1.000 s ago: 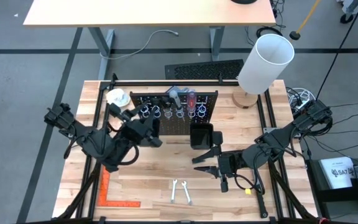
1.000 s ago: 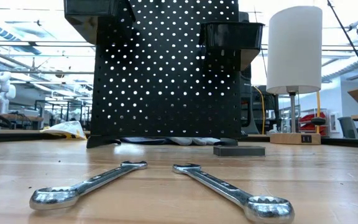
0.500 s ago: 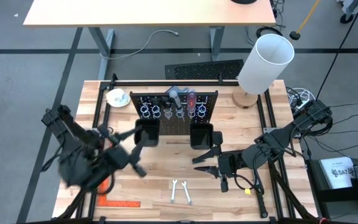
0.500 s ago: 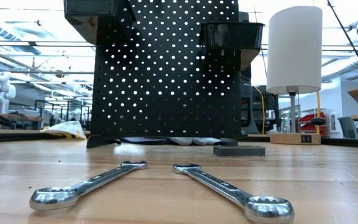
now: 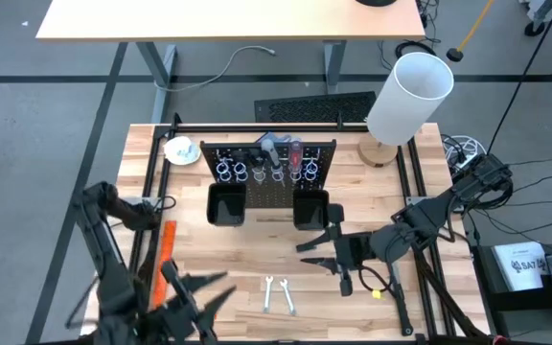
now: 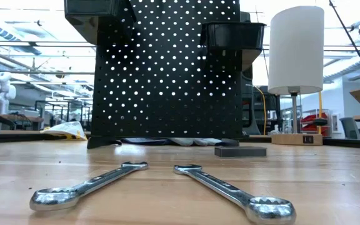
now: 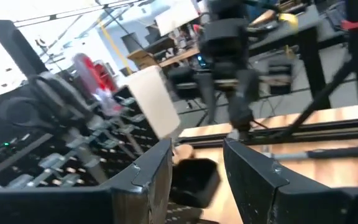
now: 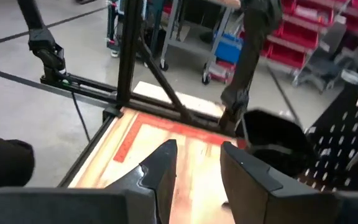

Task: Hang tools onto peg board
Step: Hang the silver wrench on the black peg board

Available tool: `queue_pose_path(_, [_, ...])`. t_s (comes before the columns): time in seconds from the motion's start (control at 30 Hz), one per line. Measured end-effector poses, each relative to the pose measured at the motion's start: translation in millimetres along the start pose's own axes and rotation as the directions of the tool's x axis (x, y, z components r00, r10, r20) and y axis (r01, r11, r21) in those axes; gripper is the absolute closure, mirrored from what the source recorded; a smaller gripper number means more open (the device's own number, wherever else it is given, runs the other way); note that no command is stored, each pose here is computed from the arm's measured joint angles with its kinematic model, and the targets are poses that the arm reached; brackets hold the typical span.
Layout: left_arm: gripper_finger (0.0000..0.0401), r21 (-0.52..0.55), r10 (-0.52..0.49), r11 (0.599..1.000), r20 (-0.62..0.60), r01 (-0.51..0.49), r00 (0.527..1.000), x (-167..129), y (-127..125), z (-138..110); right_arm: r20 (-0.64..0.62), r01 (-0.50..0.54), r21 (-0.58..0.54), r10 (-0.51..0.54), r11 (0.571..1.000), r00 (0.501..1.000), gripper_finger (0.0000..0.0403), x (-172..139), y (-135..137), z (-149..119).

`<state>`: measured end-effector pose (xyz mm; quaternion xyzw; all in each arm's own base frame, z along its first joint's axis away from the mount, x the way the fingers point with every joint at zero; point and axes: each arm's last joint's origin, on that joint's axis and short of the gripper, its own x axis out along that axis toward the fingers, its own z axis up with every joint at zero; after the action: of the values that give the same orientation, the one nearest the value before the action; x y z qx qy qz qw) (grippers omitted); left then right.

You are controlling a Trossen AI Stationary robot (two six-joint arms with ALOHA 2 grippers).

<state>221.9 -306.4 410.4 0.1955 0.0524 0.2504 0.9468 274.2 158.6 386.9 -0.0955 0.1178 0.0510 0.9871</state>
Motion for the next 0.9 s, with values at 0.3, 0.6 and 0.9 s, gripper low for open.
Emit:
queue_pose_path(0.3, [0.0249,-0.094,-0.286,0.953,0.047,0.289,0.957,-12.3,-61.5,-33.5,-0.050,-0.029,0.048,0.032,0.998,0.998,0.0287,24.7,23.8,-16.8])
queue_pose_path(0.6, [0.0249,-0.250,-0.596,0.801,-0.243,0.545,0.765,-4.4,-68.6,-77.5,-0.142,-0.172,0.116,0.188,0.978,0.972,0.0287,57.3,59.6,-47.5])
queue_pose_path(0.9, [0.0249,-0.358,-0.636,0.771,-0.415,0.526,0.650,17.2,-77.3,-99.9,-0.350,-0.084,0.295,0.189,0.952,0.917,0.0272,110.8,93.7,-118.1])
